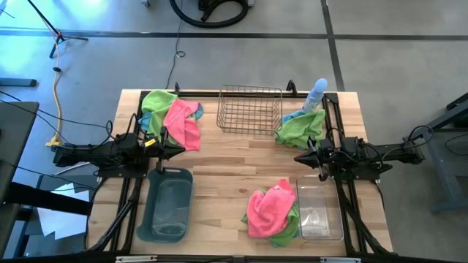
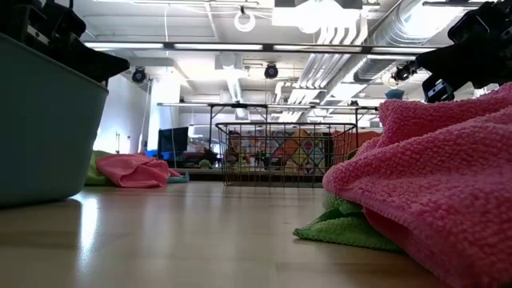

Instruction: Sort microfiber towel by color & place in baskets

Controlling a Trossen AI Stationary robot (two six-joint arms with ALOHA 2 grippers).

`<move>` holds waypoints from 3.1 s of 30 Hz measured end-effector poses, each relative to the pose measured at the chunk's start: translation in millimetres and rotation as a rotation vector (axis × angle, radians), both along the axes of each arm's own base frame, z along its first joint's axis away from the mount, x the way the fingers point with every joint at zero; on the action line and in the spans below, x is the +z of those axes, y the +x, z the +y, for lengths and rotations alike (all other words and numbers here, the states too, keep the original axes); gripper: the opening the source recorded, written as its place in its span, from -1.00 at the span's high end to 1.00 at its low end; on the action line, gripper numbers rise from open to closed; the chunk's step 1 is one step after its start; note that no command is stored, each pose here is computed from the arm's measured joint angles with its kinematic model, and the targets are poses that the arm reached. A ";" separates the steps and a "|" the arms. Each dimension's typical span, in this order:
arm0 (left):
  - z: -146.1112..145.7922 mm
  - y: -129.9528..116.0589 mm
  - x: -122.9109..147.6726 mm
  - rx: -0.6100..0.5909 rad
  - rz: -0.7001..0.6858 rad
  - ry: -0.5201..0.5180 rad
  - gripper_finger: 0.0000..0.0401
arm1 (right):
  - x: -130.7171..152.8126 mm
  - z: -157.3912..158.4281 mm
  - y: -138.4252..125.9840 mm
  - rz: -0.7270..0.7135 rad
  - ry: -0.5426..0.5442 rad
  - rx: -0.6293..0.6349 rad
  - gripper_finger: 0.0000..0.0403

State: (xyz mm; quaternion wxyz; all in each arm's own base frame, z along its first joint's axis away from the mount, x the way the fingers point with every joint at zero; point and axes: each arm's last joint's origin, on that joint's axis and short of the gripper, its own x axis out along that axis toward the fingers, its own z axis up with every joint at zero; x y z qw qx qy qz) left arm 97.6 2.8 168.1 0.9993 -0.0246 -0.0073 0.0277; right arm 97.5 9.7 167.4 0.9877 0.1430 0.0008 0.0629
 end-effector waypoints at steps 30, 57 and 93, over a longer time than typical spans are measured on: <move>3.9 -0.4 21.5 0.092 -0.200 -0.427 0.94 | 0.0 0.0 0.0 0.000 0.000 0.000 1.00; 137.8 81.0 128.4 0.952 1.196 -0.502 -0.11 | -0.1 0.0 0.0 0.000 0.000 0.000 1.00; 171.2 77.8 21.7 0.859 1.318 -0.622 0.53 | -0.1 0.0 0.0 0.001 0.000 0.000 1.00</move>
